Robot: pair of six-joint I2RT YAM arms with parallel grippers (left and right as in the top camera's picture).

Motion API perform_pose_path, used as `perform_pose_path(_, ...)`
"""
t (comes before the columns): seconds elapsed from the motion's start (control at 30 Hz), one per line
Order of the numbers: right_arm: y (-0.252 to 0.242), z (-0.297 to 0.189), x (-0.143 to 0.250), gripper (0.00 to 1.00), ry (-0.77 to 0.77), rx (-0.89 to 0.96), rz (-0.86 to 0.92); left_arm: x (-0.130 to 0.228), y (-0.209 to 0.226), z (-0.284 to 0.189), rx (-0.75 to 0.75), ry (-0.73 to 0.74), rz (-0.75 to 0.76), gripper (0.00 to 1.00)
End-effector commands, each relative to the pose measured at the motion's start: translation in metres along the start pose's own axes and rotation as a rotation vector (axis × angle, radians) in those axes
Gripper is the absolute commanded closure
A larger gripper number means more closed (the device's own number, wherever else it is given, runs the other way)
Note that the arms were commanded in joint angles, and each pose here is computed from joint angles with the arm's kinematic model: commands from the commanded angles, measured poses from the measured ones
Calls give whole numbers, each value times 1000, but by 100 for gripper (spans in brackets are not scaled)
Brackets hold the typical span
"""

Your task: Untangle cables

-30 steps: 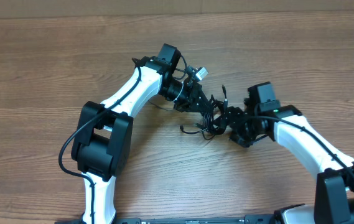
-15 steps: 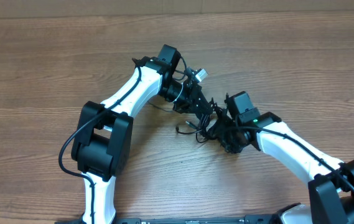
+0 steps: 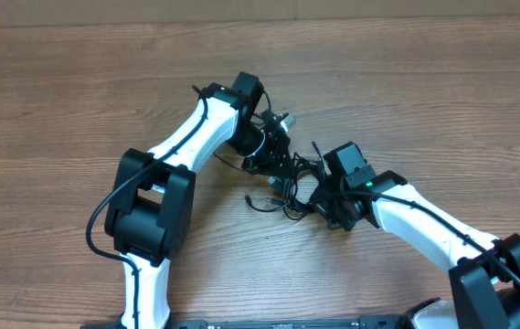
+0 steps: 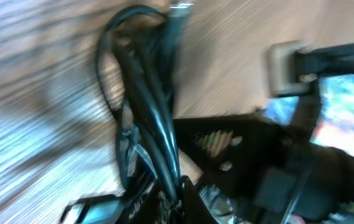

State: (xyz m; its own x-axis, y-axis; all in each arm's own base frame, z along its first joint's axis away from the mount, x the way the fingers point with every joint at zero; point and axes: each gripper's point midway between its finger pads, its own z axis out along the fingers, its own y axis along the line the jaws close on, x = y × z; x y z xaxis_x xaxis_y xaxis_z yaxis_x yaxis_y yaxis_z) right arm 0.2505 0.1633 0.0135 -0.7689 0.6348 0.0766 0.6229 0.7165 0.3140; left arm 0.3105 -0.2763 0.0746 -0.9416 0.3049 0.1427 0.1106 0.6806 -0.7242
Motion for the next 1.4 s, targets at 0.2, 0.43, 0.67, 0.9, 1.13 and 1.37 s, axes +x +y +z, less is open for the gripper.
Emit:
perform_pose_path(0.2, -39, 6, 8, 96, 9, 134, -10, 6, 53, -13, -334, 2, -20, 57)
perform_pose_path(0.43, -44, 6, 10, 96, 18, 153, -14, -7, 51, -12, -333, -43, 19, 38)
perform_pose_path(0.67, -45, 5, 10, 96, 19, 158, -12, -25, 47, -10, -323, -105, 77, 42)
perform_pose_path(0.9, -45, 5, 10, 96, 19, 158, -13, -21, 29, 3, -260, -80, 147, 44)
perform_pose_path(1.13, -45, 5, 10, 96, 20, 159, -12, -15, 18, 14, -235, -47, 219, 43)
perform_pose_path(1.37, -46, 5, 10, 96, 20, 160, -12, -13, 40, 16, -349, -40, 210, 45)
